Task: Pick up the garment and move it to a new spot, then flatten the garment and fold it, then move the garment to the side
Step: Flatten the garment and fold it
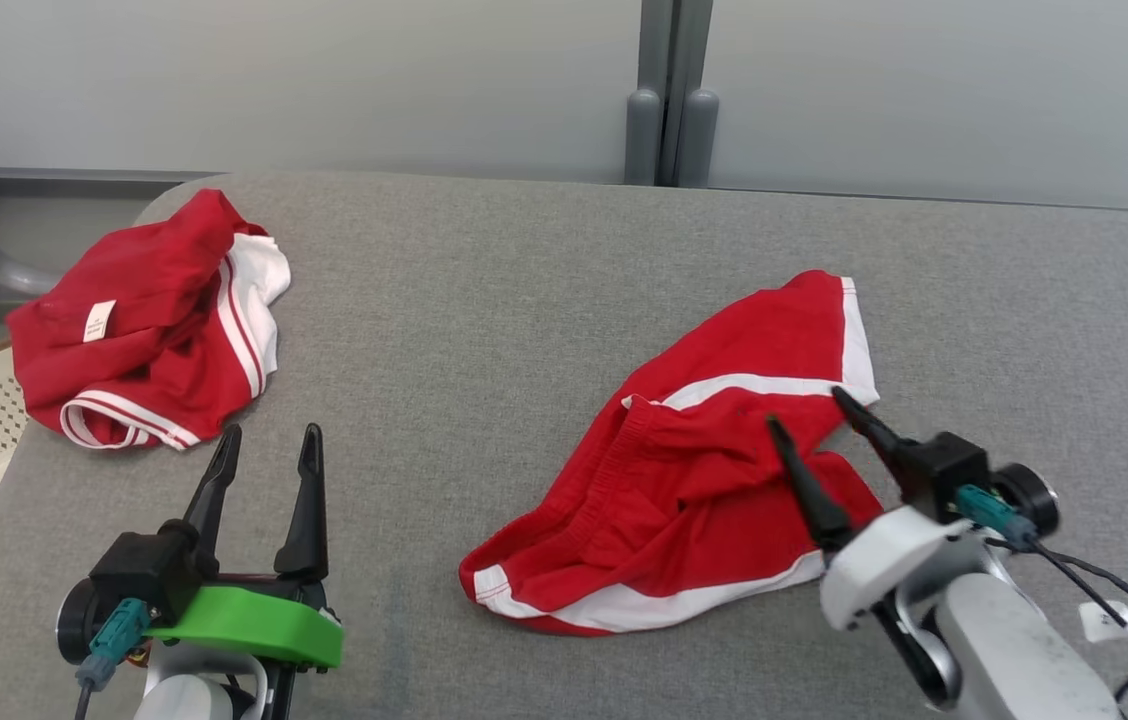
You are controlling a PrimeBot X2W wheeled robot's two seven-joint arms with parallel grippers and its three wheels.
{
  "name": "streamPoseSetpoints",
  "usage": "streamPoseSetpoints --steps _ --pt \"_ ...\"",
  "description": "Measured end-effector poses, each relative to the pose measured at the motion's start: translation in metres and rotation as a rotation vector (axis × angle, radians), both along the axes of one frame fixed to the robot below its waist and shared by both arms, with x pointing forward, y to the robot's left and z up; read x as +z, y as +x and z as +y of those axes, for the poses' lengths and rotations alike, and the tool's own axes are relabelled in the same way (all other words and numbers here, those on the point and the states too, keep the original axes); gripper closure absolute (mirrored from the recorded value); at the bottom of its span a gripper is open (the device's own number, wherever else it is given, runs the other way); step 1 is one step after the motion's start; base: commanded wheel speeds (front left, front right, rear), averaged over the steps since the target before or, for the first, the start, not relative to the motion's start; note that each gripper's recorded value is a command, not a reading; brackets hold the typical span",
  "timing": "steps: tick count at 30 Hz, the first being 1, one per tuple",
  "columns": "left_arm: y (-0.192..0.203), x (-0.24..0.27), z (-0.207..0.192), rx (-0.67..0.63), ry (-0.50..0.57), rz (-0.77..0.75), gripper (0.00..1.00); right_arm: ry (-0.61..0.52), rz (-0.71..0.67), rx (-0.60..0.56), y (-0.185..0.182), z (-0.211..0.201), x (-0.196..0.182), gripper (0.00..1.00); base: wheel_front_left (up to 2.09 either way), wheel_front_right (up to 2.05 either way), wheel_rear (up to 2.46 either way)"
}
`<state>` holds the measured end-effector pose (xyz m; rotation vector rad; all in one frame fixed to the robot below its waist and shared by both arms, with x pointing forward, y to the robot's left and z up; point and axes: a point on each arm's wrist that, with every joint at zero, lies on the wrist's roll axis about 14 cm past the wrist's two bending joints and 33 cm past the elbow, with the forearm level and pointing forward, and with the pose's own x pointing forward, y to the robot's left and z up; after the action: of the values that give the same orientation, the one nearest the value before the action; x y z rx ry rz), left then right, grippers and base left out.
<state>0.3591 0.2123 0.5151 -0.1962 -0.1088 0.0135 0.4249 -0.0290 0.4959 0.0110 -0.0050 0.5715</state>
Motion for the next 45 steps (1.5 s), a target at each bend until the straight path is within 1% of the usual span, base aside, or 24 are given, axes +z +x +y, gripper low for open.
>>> streamPoseSetpoints --steps 3,6,11,16,17,19,22,26,30,33,35,36,37,39,45 --pt "0.002 0.001 -0.004 -0.014 0.000 -0.004 0.00 -0.040 0.039 -0.109 0.000 -0.044 -0.018 0.00 0.00 0.00 0.00" --pt "0.003 0.000 -0.007 -0.021 0.001 -0.001 0.00 -0.064 0.091 -0.169 -0.003 -0.067 -0.037 0.00 0.00 0.00 0.00" --pt "0.003 -0.005 -0.006 -0.020 0.003 0.016 0.00 -0.093 0.201 -0.207 -0.013 -0.081 -0.074 0.00 0.00 0.00 0.00" --pt "0.001 -0.009 -0.003 -0.008 0.004 0.027 0.00 -0.096 0.319 -0.201 -0.028 -0.073 -0.108 0.00 0.00 0.00 0.00" --pt "0.001 -0.009 -0.002 -0.006 0.004 0.028 0.00 -0.089 0.336 -0.206 -0.030 -0.073 -0.111 0.58 0.00 0.00 0.00" --pt "0.001 -0.008 -0.002 -0.005 0.004 0.027 0.00 -0.059 0.377 -0.225 -0.035 -0.073 -0.119 1.00 0.00 0.00 0.00" --pt "0.002 -0.007 -0.002 -0.007 0.002 0.023 0.00 -0.031 0.397 -0.247 -0.036 -0.075 -0.121 1.00 0.00 0.00 0.00" --pt "0.003 -0.006 -0.006 -0.015 -0.002 0.018 0.00 0.004 0.360 -0.272 -0.030 -0.080 -0.107 1.00 0.00 0.00 0.00" --pt "0.004 -0.005 -0.012 -0.032 -0.008 0.013 0.00 0.024 0.308 -0.367 -0.025 -0.116 -0.092 1.00 0.00 0.00 0.00" --pt "0.006 -0.003 -0.017 -0.042 -0.014 0.006 0.00 0.031 0.300 -0.425 -0.032 -0.138 -0.090 1.00 0.00 0.00 0.00" --pt "0.005 -0.004 -0.019 -0.046 -0.017 0.008 0.00 0.051 0.305 -0.446 -0.038 -0.143 -0.091 1.00 0.00 0.00 0.00" --pt "0.005 -0.005 -0.020 -0.049 -0.019 0.010 0.00 0.065 0.306 -0.442 -0.042 -0.140 -0.090 0.64 0.00 0.00 0.00" --pt "0.005 -0.005 -0.021 -0.053 -0.019 0.010 0.00 0.068 0.297 -0.436 -0.043 -0.138 -0.088 0.01 0.00 0.00 0.00" --pt "0.005 -0.005 -0.023 -0.059 -0.020 0.010 0.00 0.076 0.264 -0.437 -0.041 -0.140 -0.078 0.00 0.00 0.00 0.00" --pt "0.004 -0.003 -0.028 -0.075 -0.019 0.001 0.00 0.087 0.088 -0.430 -0.030 -0.142 -0.026 0.00 0.00 0.00 0.00"
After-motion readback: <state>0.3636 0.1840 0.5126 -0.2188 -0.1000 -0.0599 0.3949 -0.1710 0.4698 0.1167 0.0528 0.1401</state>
